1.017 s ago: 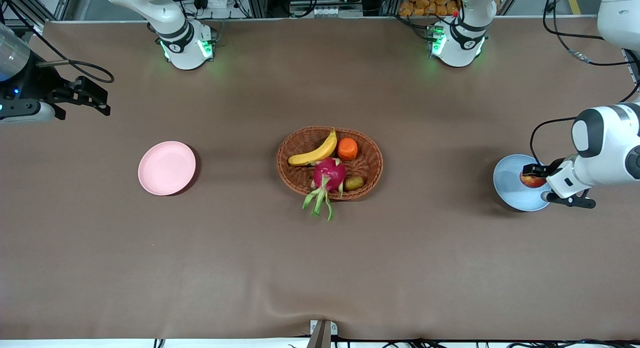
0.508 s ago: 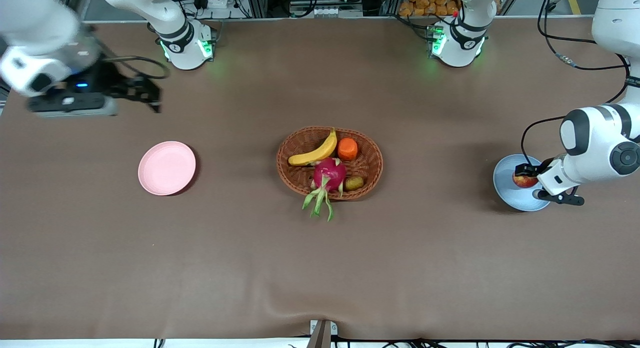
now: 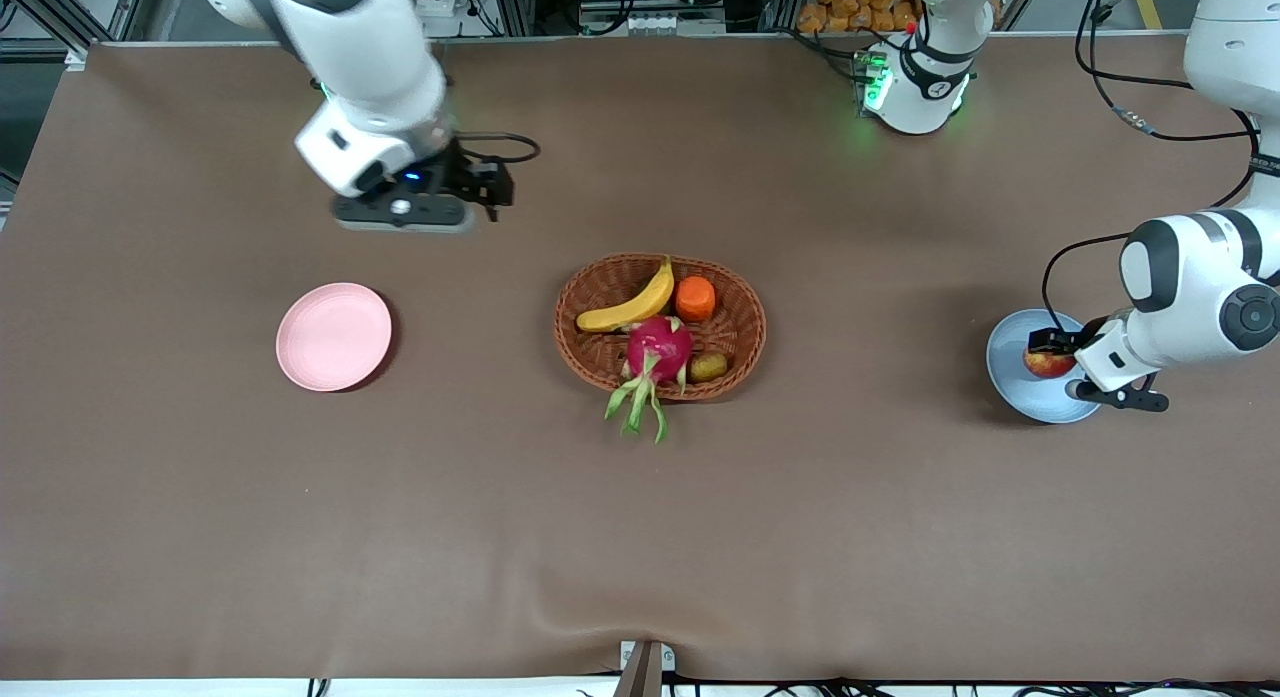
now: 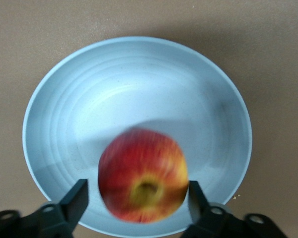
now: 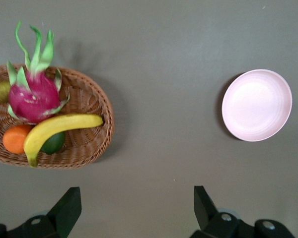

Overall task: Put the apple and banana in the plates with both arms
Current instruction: 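Lower the apple onto the blue plate while the right gripper reaches the basket, then open the left gripper and raise it while the right gripper descends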

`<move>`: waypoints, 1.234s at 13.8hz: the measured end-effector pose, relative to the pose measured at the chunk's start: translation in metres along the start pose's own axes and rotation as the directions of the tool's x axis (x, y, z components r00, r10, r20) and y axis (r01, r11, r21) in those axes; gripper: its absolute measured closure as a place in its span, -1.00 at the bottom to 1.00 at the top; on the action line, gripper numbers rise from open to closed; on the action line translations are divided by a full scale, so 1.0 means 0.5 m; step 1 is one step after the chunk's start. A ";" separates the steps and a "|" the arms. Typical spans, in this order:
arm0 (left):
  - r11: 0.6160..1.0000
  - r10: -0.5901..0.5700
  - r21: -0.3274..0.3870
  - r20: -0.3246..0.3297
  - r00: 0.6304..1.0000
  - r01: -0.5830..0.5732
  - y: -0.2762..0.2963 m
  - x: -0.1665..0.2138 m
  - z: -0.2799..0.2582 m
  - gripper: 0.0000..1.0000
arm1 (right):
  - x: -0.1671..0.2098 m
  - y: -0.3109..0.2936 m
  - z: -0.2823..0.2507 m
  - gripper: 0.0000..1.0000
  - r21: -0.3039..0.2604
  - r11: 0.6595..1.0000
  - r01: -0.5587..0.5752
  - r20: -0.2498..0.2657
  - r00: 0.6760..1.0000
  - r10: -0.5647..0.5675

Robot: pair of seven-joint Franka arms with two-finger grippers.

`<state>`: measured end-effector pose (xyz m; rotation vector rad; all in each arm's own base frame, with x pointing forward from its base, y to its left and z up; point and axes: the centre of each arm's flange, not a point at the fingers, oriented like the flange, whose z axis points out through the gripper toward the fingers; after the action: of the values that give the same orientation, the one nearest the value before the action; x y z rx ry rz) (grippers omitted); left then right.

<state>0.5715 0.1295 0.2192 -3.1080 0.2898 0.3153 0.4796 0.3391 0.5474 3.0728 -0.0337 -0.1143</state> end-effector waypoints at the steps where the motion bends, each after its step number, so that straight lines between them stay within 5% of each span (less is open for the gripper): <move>1: 1.000 0.000 -0.001 0.001 1.000 0.000 0.000 0.000 0.002 -1.00 | -0.004 -0.034 0.025 -1.00 -0.008 1.000 -0.011 -0.001 1.000 0.011; 7: 1.000 0.003 0.012 -0.023 1.000 -0.003 -0.003 0.020 -0.045 -1.00 | -0.017 -0.239 0.205 -1.00 0.013 0.978 -0.209 -0.066 0.976 0.209; 17: 0.998 0.062 0.026 -0.042 0.997 -0.061 0.057 0.092 -0.281 -1.00 | -0.026 -0.364 0.356 -1.00 0.107 0.941 -0.321 -0.091 0.939 0.331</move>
<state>0.6386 0.0900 0.3479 -3.0892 0.3878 0.2435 0.4567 0.5096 0.3590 3.1027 -0.5548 0.0732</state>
